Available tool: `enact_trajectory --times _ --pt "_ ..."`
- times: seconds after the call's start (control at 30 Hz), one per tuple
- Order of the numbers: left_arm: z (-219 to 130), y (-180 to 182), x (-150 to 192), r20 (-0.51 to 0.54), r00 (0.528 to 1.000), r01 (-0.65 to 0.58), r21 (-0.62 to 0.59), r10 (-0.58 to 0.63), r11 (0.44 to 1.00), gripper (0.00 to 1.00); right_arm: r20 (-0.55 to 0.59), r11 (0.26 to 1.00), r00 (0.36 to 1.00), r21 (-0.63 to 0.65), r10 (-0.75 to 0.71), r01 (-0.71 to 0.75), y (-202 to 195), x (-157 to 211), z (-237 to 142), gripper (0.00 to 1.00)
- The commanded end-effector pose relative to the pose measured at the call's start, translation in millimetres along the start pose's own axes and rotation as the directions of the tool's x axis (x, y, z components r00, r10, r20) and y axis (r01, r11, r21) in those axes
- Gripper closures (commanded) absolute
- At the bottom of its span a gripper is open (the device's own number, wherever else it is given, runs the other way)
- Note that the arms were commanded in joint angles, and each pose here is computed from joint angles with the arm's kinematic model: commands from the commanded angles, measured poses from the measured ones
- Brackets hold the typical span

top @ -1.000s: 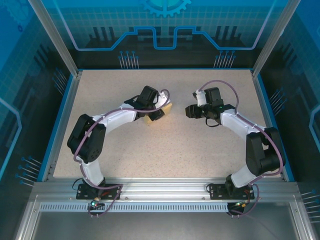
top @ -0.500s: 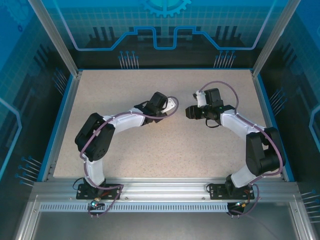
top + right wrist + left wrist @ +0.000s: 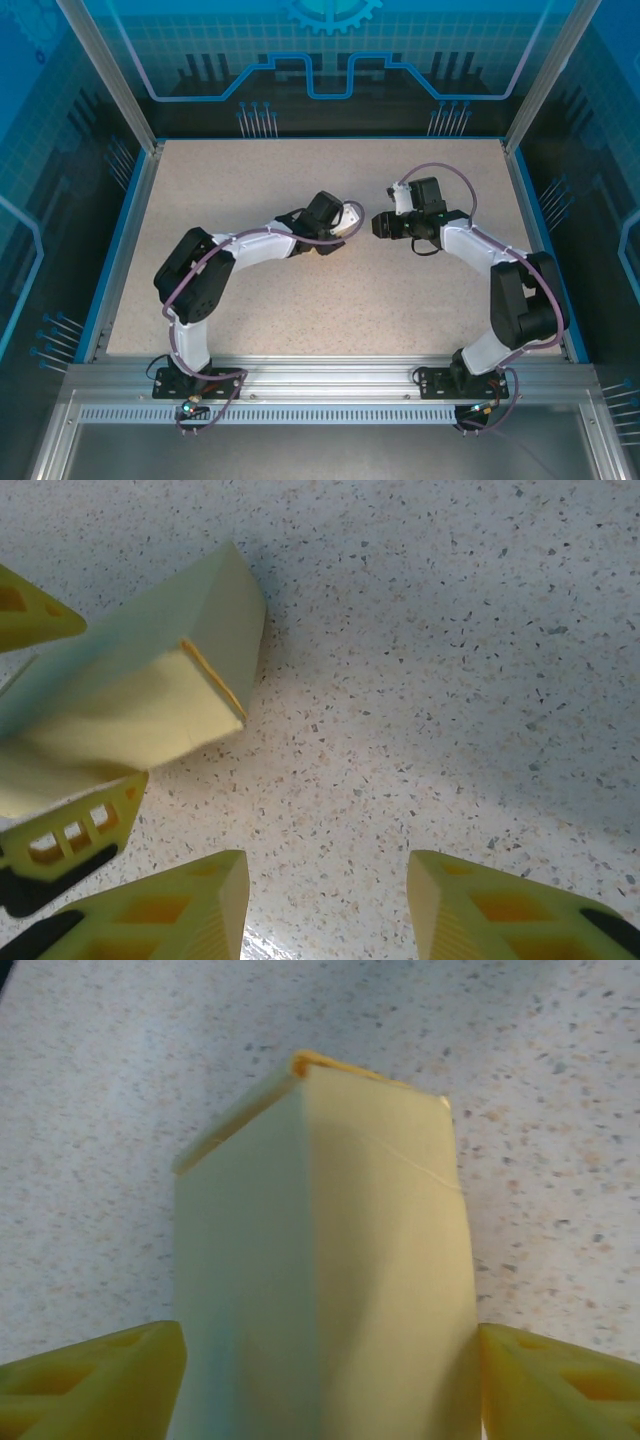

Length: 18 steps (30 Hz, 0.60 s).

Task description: Fold the paper box

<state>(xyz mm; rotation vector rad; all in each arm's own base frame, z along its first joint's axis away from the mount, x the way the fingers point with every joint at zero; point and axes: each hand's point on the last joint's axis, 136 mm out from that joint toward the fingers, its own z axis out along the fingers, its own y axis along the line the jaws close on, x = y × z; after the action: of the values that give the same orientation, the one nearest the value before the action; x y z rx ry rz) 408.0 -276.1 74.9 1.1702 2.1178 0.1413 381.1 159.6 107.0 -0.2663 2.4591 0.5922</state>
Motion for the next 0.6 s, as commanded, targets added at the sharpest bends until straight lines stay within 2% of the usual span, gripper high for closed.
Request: enact_trajectory --times 0.0,0.17,0.3,0.4,0.57 --pt "-13 -17 -9 0.064 0.997 0.028 0.094 -0.034 0.995 0.21 -0.007 1.000 1.000 0.012 0.028 -0.028 -8 4 3 0.54" --pt "-41 -21 -28 0.177 0.978 0.082 0.168 -0.112 0.982 0.14 0.031 1.000 1.000 0.025 0.003 -0.004 -7 -2 -6 0.54" --pt "-71 -2 -37 0.274 0.937 0.174 0.172 -0.217 0.970 0.11 0.101 0.994 0.992 0.088 -0.075 0.066 -3 -13 -25 0.54" --pt "-94 24 -33 0.353 0.882 0.282 0.138 -0.313 0.949 0.09 0.163 0.976 0.973 0.175 -0.161 0.132 -1 -23 -44 0.54" --pt "-137 72 -5 0.498 0.748 0.485 0.044 -0.440 0.874 0.05 0.259 0.925 0.939 0.361 -0.225 0.122 -17 -29 -78 0.51"
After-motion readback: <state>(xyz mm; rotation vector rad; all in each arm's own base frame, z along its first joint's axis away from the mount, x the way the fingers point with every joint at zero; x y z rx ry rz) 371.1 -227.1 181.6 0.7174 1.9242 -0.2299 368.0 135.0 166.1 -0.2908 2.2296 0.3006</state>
